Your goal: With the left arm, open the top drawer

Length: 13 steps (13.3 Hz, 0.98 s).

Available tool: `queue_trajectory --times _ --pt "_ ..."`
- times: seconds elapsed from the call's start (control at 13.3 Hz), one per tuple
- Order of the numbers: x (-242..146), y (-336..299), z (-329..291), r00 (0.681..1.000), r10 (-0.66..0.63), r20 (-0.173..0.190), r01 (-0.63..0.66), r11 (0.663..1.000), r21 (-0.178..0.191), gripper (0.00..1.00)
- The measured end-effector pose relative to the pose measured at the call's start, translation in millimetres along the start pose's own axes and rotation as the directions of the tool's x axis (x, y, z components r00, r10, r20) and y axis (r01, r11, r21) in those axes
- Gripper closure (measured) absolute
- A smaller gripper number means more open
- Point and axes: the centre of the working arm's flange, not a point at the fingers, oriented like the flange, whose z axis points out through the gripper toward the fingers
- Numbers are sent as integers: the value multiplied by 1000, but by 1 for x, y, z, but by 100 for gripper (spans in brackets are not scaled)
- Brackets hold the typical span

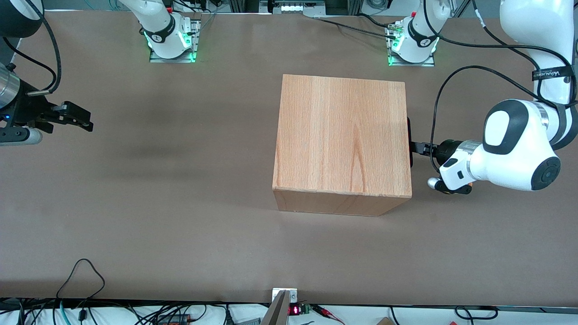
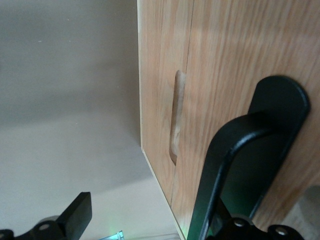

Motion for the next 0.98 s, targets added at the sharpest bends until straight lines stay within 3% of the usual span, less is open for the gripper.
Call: queue_trajectory --times 0.38,0.98 --pt "3 -6 2 1000 -10 -6 10 1000 -1 0" --pt "8 -29 -6 998 -44 -48 44 999 0 0"
